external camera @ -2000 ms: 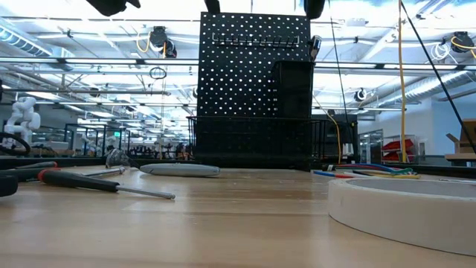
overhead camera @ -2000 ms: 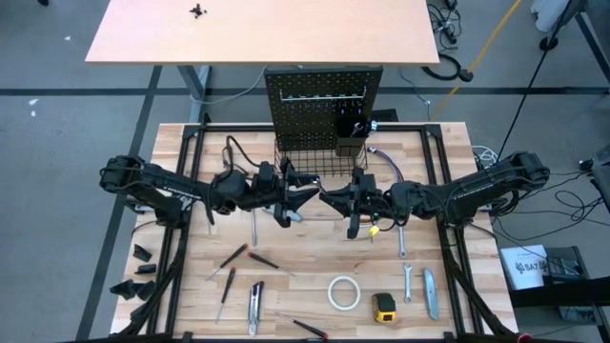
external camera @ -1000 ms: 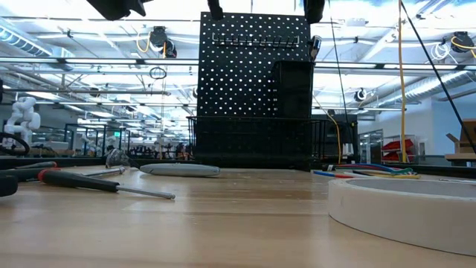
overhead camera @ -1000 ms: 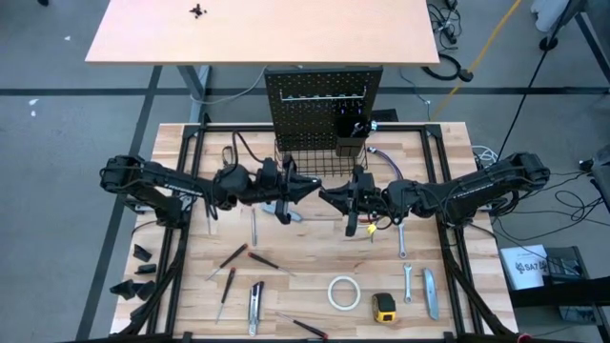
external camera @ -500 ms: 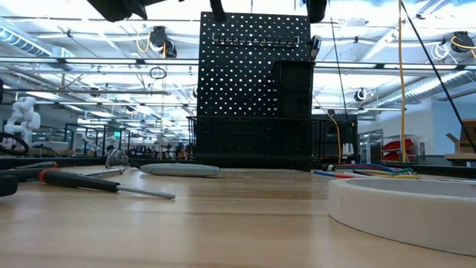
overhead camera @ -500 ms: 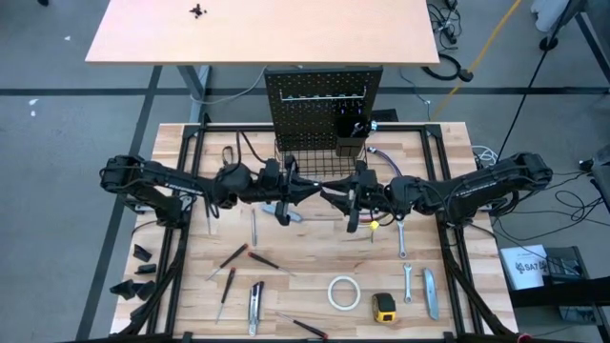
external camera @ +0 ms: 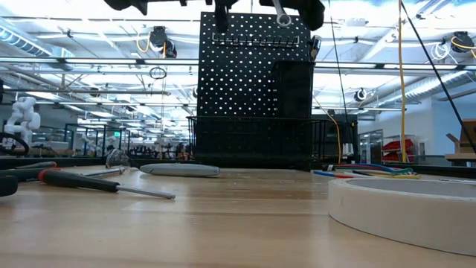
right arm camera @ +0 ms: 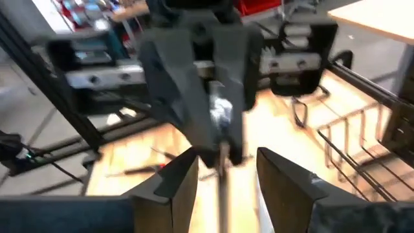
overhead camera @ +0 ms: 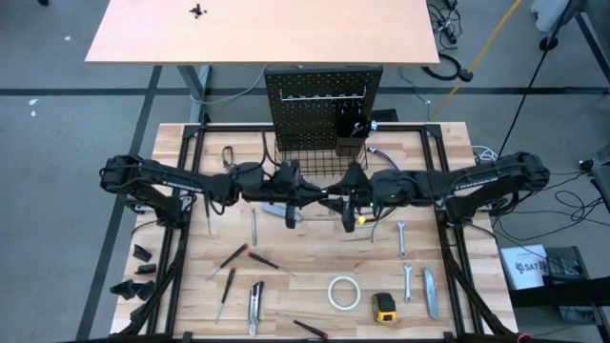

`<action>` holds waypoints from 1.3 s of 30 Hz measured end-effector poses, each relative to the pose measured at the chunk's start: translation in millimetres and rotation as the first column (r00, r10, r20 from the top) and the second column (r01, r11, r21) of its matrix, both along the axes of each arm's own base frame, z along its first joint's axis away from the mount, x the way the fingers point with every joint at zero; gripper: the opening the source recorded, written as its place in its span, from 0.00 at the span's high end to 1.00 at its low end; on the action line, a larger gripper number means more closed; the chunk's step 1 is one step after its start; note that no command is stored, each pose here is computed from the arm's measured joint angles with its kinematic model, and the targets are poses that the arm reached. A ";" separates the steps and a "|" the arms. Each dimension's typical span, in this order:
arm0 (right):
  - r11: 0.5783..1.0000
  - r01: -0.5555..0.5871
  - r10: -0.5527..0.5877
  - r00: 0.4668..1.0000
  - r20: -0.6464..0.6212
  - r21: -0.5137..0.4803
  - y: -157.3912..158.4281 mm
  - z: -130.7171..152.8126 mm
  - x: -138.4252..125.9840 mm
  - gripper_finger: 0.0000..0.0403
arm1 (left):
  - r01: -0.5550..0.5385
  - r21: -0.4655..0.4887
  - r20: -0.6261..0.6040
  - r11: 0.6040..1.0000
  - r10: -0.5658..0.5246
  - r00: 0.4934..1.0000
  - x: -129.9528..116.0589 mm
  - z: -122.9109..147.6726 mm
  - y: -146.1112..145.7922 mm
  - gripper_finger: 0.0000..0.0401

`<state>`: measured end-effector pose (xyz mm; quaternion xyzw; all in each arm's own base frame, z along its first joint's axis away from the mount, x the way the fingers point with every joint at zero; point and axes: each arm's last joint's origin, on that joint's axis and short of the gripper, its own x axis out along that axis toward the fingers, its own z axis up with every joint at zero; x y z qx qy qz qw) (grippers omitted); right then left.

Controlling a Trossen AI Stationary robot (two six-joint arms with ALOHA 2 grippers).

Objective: Hang tools onto peg board
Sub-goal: Put the wrench into the black bin on the pegboard

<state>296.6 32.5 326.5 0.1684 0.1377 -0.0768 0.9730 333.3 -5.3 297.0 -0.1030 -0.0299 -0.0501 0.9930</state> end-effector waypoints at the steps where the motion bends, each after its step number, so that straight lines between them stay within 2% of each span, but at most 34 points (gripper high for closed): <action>1: 1.000 0.003 -0.003 1.000 -0.009 -0.005 -0.9 0.3 1.0 0.63 | -0.001 0.010 0.000 1.000 0.001 1.000 0.4 1.5 0.0 0.98; 8: 1.000 0.018 -0.020 0.999 -0.049 -0.025 -7.7 -2.7 0.6 0.67 | -0.014 0.033 -0.044 0.999 0.016 0.999 1.5 -0.2 4.3 0.98; 13: 1.000 -0.015 0.015 0.998 -0.059 -0.011 -11.7 -3.5 0.9 0.71 | -0.017 0.034 -0.060 0.999 0.019 0.998 1.5 -1.7 5.2 0.98; 16: 1.000 -0.021 0.019 0.998 -0.060 -0.023 -12.5 -3.4 1.0 0.78 | -0.021 0.037 -0.060 0.999 0.023 0.998 1.5 -1.8 6.1 0.98; 22: 0.997 -0.039 0.035 0.997 -0.064 -0.069 -12.4 -3.3 1.1 0.97 | -0.032 0.035 -0.068 0.999 0.034 0.997 1.5 -2.6 10.2 0.98; 30: 0.997 -0.023 0.020 0.999 -0.048 -0.079 -12.8 -1.6 1.3 0.98 | -0.054 0.006 -0.074 0.999 0.055 0.996 1.4 -2.8 13.9 0.75; 33: 0.996 0.014 -0.018 0.999 -0.043 -0.092 -14.3 -0.4 0.2 0.98 | -0.062 0.007 -0.080 0.998 0.062 0.995 1.2 -3.0 16.2 0.68; 39: 0.985 0.118 -0.120 0.993 -0.013 -0.122 -19.3 10.3 -10.9 0.98 | -0.077 0.010 -0.141 0.997 0.078 0.987 -6.2 -1.8 23.5 0.61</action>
